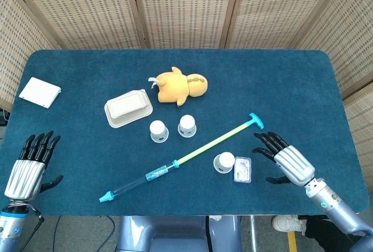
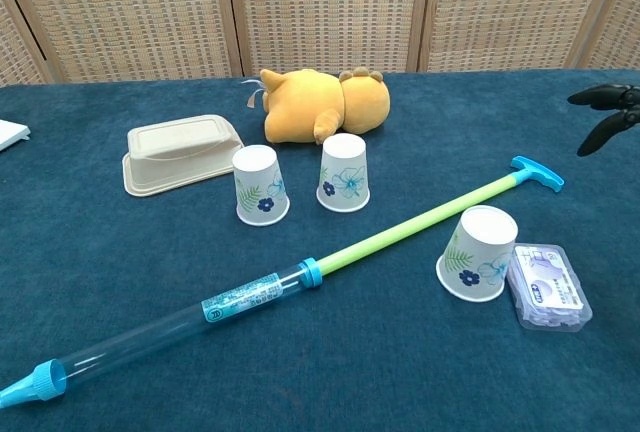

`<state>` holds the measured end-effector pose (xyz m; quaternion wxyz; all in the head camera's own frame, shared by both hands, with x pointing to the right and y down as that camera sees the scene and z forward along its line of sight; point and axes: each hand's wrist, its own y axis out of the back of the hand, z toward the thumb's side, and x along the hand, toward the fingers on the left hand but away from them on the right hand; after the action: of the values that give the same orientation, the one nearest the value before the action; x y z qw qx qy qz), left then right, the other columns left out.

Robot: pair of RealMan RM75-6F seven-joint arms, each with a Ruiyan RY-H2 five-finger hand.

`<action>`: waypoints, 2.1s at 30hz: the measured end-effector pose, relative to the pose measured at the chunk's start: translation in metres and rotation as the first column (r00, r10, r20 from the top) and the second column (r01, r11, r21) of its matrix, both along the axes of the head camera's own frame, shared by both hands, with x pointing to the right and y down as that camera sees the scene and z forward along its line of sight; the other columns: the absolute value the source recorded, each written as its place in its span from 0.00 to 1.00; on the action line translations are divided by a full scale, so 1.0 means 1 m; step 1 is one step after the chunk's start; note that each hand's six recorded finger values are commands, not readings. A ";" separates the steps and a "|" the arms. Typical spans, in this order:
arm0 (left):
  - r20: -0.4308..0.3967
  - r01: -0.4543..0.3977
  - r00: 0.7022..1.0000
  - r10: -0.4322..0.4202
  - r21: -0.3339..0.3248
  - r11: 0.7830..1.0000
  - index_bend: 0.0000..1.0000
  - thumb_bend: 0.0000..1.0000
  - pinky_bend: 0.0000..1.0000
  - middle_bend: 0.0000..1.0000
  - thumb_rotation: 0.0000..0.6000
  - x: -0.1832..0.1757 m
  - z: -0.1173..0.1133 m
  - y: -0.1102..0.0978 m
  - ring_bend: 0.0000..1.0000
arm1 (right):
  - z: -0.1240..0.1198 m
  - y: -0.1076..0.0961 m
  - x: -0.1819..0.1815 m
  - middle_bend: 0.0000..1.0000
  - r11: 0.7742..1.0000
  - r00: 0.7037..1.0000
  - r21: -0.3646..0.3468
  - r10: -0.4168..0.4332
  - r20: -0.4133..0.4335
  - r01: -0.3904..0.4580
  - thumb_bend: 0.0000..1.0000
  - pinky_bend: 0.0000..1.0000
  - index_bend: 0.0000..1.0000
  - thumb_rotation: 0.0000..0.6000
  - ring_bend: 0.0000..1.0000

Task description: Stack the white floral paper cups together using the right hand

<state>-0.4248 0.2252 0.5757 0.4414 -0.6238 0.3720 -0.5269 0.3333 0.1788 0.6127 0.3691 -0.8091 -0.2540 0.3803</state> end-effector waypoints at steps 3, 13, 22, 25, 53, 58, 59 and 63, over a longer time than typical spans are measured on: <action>-0.004 0.007 1.000 -0.007 -0.001 1.000 0.00 0.01 0.00 0.00 1.00 -0.002 -0.001 -0.001 0.00 | 0.004 0.000 -0.013 0.00 1.000 1.000 -0.012 -0.017 0.006 0.017 0.12 0.00 0.29 1.00 0.00; -0.005 0.009 1.000 -0.009 -0.006 1.000 0.00 0.01 0.00 0.00 1.00 -0.006 0.001 -0.004 0.00 | 0.028 -0.013 -0.051 0.00 0.997 1.000 -0.074 -0.023 0.014 0.024 0.12 0.01 0.31 1.00 0.00; 0.000 0.014 1.000 -0.014 -0.017 1.000 0.00 0.01 0.00 0.00 1.00 -0.008 0.005 -0.007 0.00 | 0.044 -0.023 -0.076 0.00 0.995 0.999 -0.089 -0.041 -0.003 0.040 0.12 0.01 0.33 1.00 0.00; 0.000 0.014 1.000 -0.014 -0.016 1.000 0.00 0.01 0.00 0.00 1.00 -0.008 0.005 -0.007 0.00 | 0.048 -0.023 -0.081 0.00 0.993 0.999 -0.105 -0.050 -0.012 0.048 0.12 0.01 0.34 1.00 0.00; 0.014 0.010 1.000 -0.009 -0.041 0.999 0.00 0.02 0.00 0.00 1.00 -0.006 0.013 -0.007 0.00 | 0.075 -0.034 -0.103 0.13 0.992 1.000 -0.125 -0.021 -0.003 0.020 0.13 0.05 0.64 1.00 0.00; 0.011 0.009 1.000 -0.009 -0.041 0.999 0.00 0.02 0.00 0.00 1.00 -0.006 0.013 -0.007 0.00 | 0.057 -0.044 -0.105 0.14 0.997 1.000 -0.082 -0.010 0.017 0.012 0.13 0.05 0.64 1.00 0.00; 0.011 0.011 1.000 -0.011 -0.040 0.999 0.00 0.02 0.00 0.00 1.00 -0.006 0.012 -0.007 0.00 | 0.051 -0.048 -0.105 0.14 0.998 1.000 -0.069 -0.006 0.025 0.008 0.14 0.05 0.64 1.00 0.00; 0.008 0.012 1.000 -0.012 -0.037 0.999 0.00 0.02 0.00 0.00 1.00 -0.007 0.011 -0.007 0.00 | 0.019 -0.062 -0.111 0.14 1.000 0.998 -0.008 0.006 0.065 -0.006 0.14 0.05 0.64 1.00 0.00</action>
<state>-0.4316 0.2181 0.5867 0.4281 -0.6275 0.3643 -0.5388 0.2228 0.1168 0.6319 0.3566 -0.8215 -0.2669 0.3560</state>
